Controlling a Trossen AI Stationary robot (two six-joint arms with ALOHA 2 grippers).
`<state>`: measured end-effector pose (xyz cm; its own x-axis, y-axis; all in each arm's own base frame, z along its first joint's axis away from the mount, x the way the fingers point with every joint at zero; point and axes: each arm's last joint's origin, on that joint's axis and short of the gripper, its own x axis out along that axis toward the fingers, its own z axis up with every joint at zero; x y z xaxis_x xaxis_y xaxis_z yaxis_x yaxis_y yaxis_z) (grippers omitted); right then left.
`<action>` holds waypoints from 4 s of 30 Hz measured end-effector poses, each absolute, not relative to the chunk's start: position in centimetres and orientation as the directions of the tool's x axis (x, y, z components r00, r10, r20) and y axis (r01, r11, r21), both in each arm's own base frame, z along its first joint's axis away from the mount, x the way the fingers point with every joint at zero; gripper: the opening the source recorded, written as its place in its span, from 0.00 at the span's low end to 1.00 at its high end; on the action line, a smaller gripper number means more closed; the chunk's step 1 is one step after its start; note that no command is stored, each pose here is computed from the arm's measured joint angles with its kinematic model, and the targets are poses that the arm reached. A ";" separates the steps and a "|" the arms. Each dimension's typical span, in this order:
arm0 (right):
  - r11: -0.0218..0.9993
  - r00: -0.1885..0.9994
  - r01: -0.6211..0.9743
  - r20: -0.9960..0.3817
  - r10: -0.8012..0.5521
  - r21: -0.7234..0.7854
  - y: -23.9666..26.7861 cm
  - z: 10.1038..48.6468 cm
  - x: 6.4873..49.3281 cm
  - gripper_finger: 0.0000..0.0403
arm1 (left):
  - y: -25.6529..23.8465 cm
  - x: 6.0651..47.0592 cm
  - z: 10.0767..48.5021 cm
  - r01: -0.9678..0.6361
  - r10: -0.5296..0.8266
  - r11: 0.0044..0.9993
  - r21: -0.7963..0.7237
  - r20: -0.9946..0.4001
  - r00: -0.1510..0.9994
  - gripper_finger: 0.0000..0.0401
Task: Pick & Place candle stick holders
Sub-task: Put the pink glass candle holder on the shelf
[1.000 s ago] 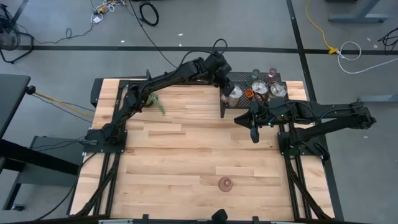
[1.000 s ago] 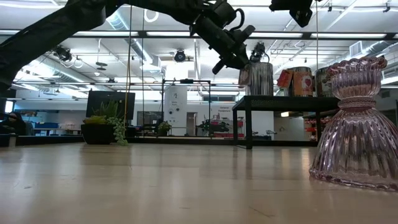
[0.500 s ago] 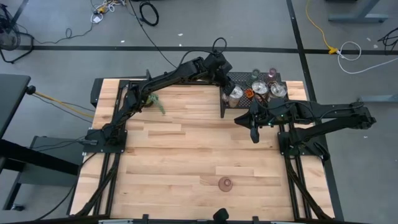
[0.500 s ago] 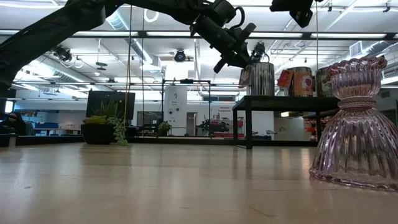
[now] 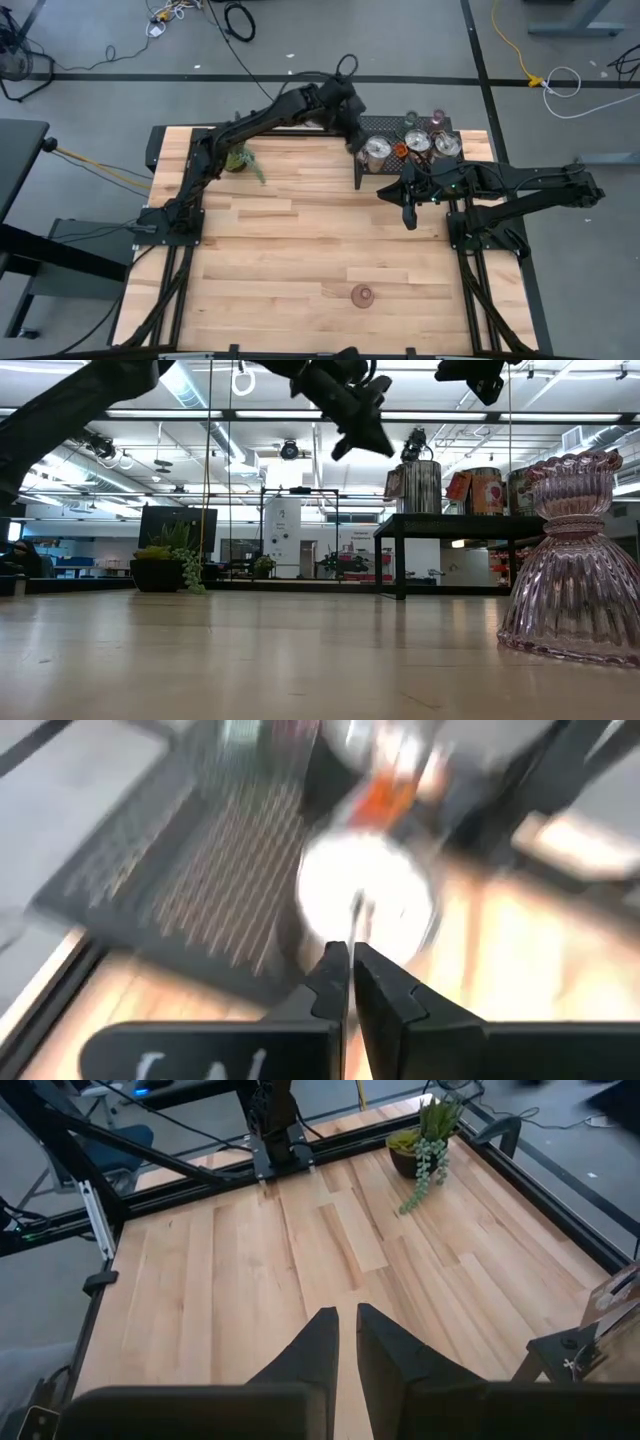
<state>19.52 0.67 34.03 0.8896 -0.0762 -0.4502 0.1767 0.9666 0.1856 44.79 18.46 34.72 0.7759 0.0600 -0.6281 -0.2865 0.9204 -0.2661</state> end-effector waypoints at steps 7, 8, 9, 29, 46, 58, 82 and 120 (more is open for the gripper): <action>0.967 0.889 0.179 -0.451 -0.080 0.183 0.7 34.0 19.5 0.10 | 13.7 44.4 33.3 -0.242 0.035 0.961 -0.136 -0.805 0.592 0.05; 0.966 0.888 0.188 -0.451 -0.089 0.179 0.6 34.0 19.5 0.10 | 13.1 44.8 33.0 -0.227 0.040 0.967 -0.117 -0.807 0.589 0.05; 0.965 0.888 0.196 -0.450 -0.099 0.174 0.6 34.0 19.5 0.10 | 12.6 45.0 32.7 -0.220 0.048 0.970 -0.100 -0.813 0.580 0.04; 0.940 0.787 0.182 -0.615 0.037 0.290 3.9 30.0 18.6 0.10 | 5.1 44.6 21.4 -0.101 -0.016 0.993 -0.059 -0.926 0.378 0.03; 0.784 0.870 -0.186 -0.272 0.412 0.592 12.7 18.8 16.8 0.11 | -7.9 30.7 19.4 -0.242 0.119 0.966 -0.086 -0.685 0.718 0.03; 0.787 0.879 -0.184 -0.259 0.400 0.589 15.9 15.1 18.4 0.39 | -13.1 26.7 18.6 -0.277 0.221 0.961 -0.008 -0.583 0.782 0.03; 0.864 0.867 -0.077 -0.394 0.304 0.497 18.9 11.4 21.9 0.84 | -14.1 25.5 18.3 -0.349 0.292 0.937 0.010 -0.571 0.767 0.03; 0.973 0.916 -0.025 -0.384 0.113 0.228 21.3 11.3 26.0 0.80 | -14.1 25.2 18.0 -0.355 0.319 0.933 0.056 -0.584 0.747 0.03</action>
